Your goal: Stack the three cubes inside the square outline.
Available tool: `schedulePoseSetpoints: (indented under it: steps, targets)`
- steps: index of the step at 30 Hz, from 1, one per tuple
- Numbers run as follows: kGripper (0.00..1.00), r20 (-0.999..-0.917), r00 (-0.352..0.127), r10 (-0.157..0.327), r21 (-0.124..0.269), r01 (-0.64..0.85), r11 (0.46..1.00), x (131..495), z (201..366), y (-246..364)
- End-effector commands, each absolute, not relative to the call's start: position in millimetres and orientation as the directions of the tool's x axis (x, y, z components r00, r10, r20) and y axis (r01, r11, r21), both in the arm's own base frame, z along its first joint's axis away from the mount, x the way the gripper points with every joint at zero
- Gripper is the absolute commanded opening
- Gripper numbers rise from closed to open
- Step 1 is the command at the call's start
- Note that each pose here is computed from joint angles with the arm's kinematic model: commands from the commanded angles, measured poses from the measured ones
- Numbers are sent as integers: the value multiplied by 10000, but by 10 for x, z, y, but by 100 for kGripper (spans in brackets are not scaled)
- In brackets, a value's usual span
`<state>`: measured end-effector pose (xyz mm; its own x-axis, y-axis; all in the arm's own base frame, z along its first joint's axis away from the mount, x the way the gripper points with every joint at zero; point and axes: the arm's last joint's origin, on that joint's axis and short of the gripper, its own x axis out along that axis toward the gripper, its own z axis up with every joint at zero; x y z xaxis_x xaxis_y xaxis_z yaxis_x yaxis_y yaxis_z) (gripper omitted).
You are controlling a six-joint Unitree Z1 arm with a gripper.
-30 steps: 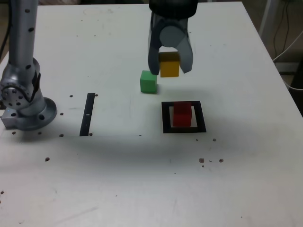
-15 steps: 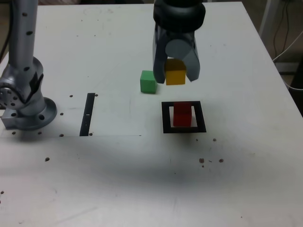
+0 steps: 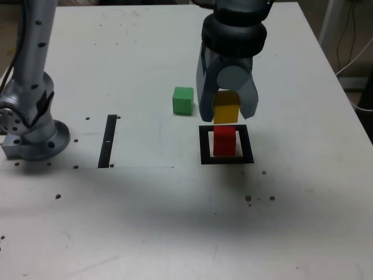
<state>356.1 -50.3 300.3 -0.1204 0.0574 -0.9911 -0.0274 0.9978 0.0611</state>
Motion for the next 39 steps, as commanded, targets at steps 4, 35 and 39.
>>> schedulePoseSetpoints:
  steps: [4,35,39]
  targets:
    - [29,-9874,-1345,835,864,-154,9961,3588,2928,-494]
    - [30,-9886,-1363,637,646,-23,9979,3626,2628,-441]
    - [30,-9881,-1383,681,687,4,9976,3641,2612,-441]
